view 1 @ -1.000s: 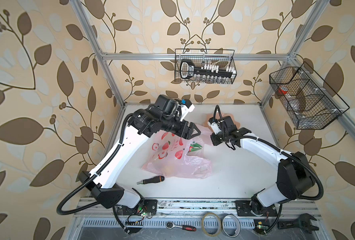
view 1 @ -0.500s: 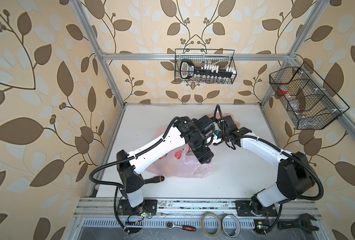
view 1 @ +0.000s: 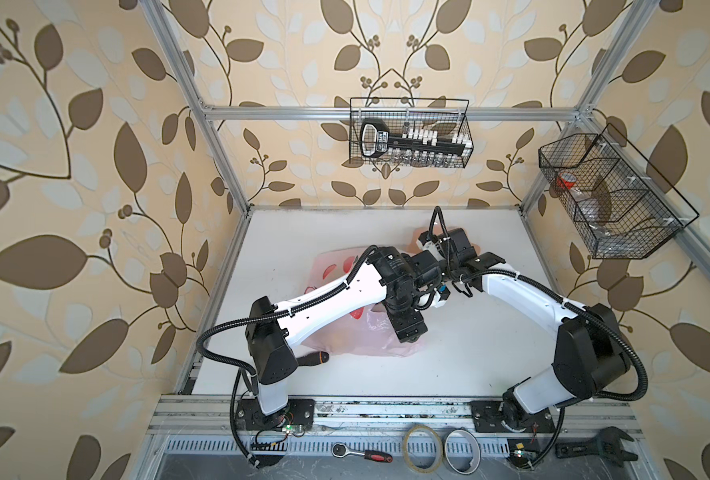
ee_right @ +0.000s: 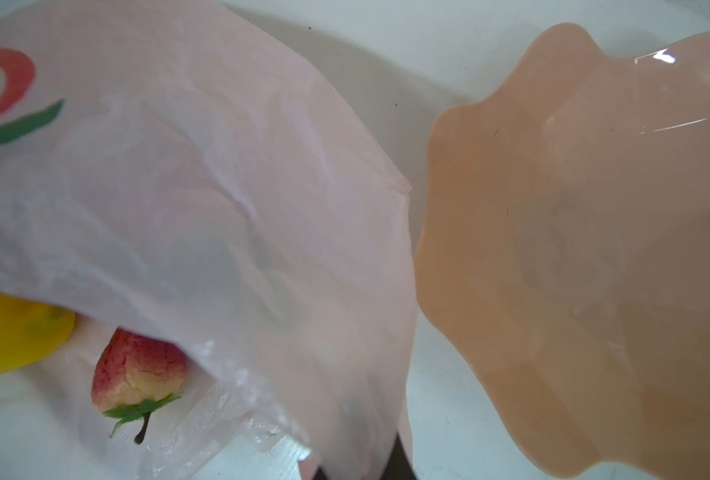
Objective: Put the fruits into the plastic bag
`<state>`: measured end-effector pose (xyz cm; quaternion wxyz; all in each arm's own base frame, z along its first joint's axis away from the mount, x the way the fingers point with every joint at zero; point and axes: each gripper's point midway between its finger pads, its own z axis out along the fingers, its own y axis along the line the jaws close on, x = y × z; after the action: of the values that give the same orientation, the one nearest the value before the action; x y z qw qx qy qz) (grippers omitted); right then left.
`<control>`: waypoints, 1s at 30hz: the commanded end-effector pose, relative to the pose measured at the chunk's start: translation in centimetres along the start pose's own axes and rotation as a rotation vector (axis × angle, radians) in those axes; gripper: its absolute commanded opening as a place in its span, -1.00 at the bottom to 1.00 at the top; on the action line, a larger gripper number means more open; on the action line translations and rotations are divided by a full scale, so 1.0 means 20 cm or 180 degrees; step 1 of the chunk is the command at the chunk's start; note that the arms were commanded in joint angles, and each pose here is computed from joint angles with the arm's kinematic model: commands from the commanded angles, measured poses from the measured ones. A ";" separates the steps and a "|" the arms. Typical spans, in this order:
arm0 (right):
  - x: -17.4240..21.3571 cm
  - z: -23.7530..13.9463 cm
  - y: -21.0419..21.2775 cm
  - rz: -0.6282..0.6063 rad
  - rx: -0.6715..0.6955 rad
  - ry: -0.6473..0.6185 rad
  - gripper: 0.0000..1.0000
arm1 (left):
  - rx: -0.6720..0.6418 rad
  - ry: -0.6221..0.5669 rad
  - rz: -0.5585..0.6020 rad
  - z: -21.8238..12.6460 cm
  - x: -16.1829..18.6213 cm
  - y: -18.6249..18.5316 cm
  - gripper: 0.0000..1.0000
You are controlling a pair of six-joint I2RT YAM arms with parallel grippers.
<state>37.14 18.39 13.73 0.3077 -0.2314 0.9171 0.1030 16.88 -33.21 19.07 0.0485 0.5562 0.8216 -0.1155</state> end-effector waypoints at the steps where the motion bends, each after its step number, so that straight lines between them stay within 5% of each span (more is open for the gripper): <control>1: -0.04 -0.01 0.01 -0.0038 -0.0063 -0.0010 -1.00 | -0.0040 0.0092 0.0129 0.05 0.03 -0.01 0.60; 4: -0.05 -0.01 0.01 -0.0010 -0.0072 -0.0020 -1.00 | -0.0089 0.0089 0.0125 0.08 0.04 0.01 0.39; 8: -0.06 -0.03 0.02 0.0044 -0.0105 -0.0051 -1.00 | -0.0125 -0.0145 0.0121 0.02 -0.02 0.01 -0.58; 13: -0.08 -0.10 0.03 0.0219 -0.0163 -0.0066 -1.00 | -0.0162 -0.0772 0.0138 -0.19 -0.12 -0.03 -1.00; 21: -0.20 -0.27 -0.02 0.0955 -0.0335 -0.0181 -1.00 | -0.0396 -0.1704 -0.0001 -0.59 -0.08 0.03 -1.00; 30: -0.44 -0.64 -0.19 0.1842 -0.0503 -0.0537 -1.00 | -0.0704 -0.2210 -0.0273 -0.89 0.09 0.26 -1.00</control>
<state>39.42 15.00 25.47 0.3250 -0.0262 0.9162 0.2330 21.81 -25.97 33.68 0.3498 0.4356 0.8057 -0.1966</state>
